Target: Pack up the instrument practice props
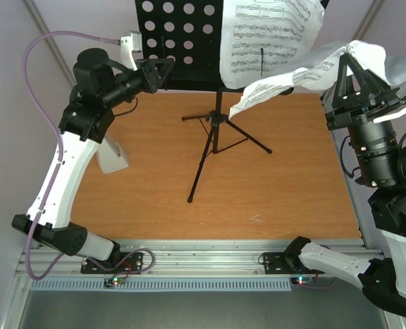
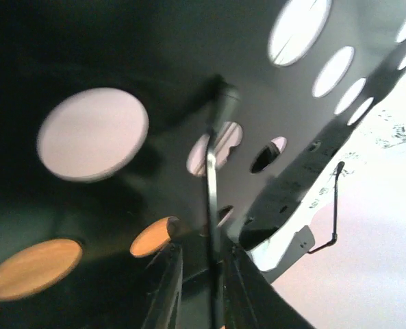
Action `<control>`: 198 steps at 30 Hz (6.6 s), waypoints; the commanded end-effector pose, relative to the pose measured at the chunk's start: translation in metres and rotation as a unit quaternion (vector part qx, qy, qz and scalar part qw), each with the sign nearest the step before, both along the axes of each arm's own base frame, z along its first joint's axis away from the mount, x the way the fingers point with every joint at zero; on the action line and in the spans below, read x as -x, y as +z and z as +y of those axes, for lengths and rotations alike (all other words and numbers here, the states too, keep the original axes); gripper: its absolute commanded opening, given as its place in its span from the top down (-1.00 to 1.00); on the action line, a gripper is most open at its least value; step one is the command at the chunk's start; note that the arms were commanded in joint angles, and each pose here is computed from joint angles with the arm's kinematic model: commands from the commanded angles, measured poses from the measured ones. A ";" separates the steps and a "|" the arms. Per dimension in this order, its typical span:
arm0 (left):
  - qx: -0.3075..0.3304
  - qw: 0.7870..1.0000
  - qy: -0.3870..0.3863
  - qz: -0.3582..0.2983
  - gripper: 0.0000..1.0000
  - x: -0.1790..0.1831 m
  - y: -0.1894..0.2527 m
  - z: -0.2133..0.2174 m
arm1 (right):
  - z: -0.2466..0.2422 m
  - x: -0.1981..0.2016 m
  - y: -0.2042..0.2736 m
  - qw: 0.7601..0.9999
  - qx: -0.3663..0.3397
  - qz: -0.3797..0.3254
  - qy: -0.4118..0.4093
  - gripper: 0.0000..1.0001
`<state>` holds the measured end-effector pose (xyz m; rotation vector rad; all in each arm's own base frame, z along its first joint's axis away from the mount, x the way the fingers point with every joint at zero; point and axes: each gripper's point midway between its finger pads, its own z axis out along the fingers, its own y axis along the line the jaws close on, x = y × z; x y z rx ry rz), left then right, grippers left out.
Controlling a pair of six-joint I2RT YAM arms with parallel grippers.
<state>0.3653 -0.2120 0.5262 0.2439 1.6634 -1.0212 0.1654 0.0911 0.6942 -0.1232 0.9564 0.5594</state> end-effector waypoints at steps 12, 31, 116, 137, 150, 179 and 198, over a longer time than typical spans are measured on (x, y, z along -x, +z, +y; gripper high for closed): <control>-0.028 0.995 0.083 -0.051 -0.89 0.029 0.010 0.040 | 0.022 -0.004 -0.054 0.993 0.066 0.086 0.053 0.98; -0.079 0.995 0.017 0.062 -0.99 0.132 -0.170 0.056 | 0.081 -0.062 -0.360 0.835 0.154 0.522 0.077 0.98; -0.336 0.842 0.231 0.354 0.08 -0.032 -0.402 0.145 | 0.085 -0.035 -0.394 0.838 0.167 0.500 0.138 -0.87; -0.174 0.939 0.260 0.141 -0.94 0.051 -0.193 0.144 | 0.021 -0.060 -0.314 0.881 0.188 0.432 -0.051 -0.89; -0.107 0.994 -0.013 -0.014 -0.39 0.115 -0.031 0.015 | 0.070 -0.079 -0.195 0.914 0.185 0.360 0.027 -0.50; -0.008 0.992 -0.123 -0.029 -0.49 0.024 0.043 -0.113 | 0.060 -0.179 -0.174 0.907 0.119 0.403 -0.018 -0.05; -0.006 0.994 -0.107 -0.033 -0.32 -0.009 0.027 -0.131 | 0.060 -0.188 -0.181 0.908 0.120 0.401 -0.031 0.22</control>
